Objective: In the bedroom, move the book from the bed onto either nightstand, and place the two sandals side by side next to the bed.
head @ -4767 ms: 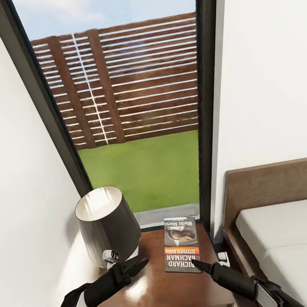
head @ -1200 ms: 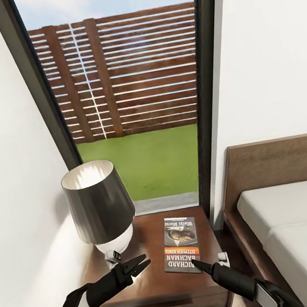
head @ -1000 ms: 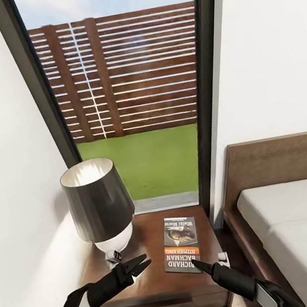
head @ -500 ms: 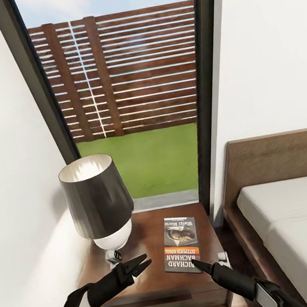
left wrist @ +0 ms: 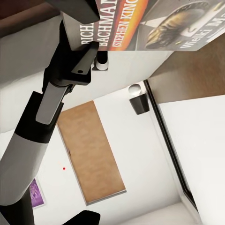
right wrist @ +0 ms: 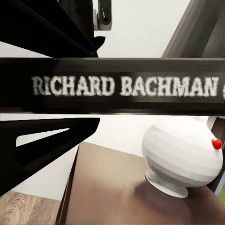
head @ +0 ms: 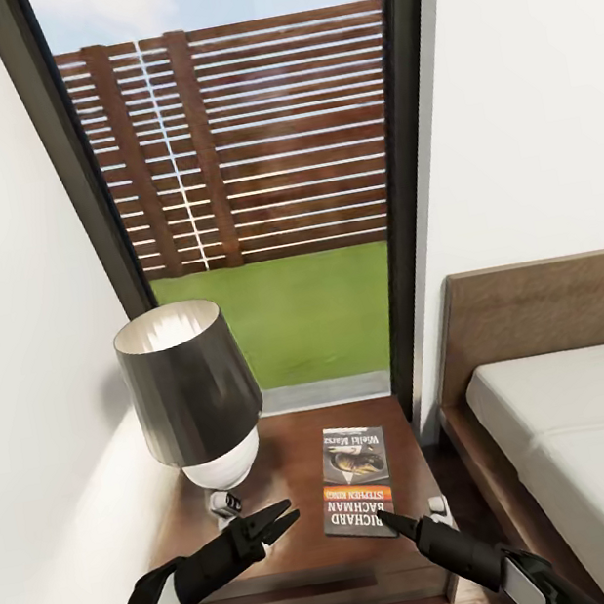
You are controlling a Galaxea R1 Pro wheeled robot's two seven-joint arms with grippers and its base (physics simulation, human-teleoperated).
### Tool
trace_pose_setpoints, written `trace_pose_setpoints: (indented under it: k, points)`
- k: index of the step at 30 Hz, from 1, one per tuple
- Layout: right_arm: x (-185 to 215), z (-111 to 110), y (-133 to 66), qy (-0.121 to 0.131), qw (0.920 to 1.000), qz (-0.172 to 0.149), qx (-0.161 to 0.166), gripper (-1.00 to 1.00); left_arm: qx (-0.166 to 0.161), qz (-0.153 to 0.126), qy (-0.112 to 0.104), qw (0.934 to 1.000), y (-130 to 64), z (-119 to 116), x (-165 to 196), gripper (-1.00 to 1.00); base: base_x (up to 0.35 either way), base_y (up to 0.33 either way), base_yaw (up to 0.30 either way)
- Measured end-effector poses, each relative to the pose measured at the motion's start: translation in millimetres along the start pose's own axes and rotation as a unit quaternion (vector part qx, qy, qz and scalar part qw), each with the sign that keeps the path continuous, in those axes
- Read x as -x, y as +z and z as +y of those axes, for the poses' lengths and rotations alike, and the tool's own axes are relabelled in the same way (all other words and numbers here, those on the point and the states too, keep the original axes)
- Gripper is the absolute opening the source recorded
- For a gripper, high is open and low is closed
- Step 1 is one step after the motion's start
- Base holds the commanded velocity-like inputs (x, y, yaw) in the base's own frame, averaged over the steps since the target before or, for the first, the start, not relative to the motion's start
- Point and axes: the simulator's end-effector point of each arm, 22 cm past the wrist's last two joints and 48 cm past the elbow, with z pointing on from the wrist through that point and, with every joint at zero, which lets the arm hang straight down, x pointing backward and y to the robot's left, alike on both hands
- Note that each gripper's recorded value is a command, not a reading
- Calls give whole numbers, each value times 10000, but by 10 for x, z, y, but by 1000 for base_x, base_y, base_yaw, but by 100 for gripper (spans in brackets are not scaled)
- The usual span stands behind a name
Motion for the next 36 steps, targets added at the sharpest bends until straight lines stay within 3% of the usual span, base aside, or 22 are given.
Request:
trace_pose_setpoints:
  k: [17, 28, 36]
  points:
    - [-1, 0, -1, -1, 10000, 1, -2, -100, -4, -1, 1, 10000, 2, -3, -1, 100, 140, 0, 0]
    - [-1, -2, 0, 2, 10000, 1, -3, -100, 0, 1, 0, 10000, 2, 0, -1, 100, 17, 0, 0]
    - [-76, -131, -16, 1, 10000, 0, -1, -100, 0, 1, 1, 10000, -30, 129, -74, 100, 0, 0, 0]
